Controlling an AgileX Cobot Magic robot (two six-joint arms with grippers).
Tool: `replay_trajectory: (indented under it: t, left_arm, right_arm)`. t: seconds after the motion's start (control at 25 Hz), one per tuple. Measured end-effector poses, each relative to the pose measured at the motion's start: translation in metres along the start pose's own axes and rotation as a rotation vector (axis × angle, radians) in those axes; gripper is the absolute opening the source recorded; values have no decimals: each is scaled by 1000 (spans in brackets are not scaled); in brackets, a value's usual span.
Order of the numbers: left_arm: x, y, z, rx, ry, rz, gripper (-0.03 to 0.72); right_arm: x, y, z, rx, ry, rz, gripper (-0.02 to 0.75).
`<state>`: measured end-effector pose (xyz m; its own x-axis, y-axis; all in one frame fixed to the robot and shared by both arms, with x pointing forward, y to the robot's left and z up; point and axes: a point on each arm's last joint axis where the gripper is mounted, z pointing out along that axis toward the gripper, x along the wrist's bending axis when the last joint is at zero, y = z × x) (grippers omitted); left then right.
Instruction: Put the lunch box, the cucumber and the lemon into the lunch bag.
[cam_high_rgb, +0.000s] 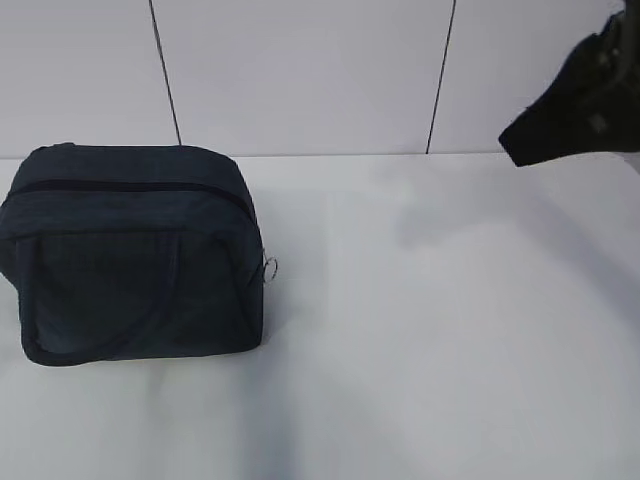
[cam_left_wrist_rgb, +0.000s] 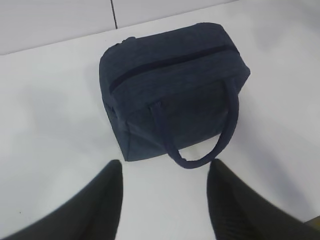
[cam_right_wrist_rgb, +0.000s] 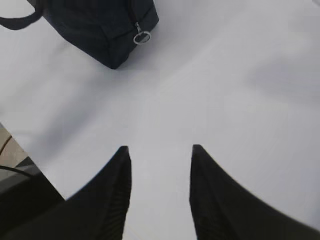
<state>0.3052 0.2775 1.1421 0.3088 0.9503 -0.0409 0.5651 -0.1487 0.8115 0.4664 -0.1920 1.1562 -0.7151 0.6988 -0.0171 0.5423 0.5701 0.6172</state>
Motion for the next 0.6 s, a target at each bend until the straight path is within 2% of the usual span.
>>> replay_trajectory:
  t: [0.2,0.36,0.6]
  left_arm:
    - [5,-15,-9,-19,54,-47,393]
    - [6,-34,-13,-34,57,-83,393]
    - [6,-57,-21,-51,57,-105,392]
  right_arm:
    - [16,-29,-19,-88,-38,9,283]
    - [27,-52,-26,-114,-50,39,283]
    - [41,-79,-44,-223,-93,70,283]
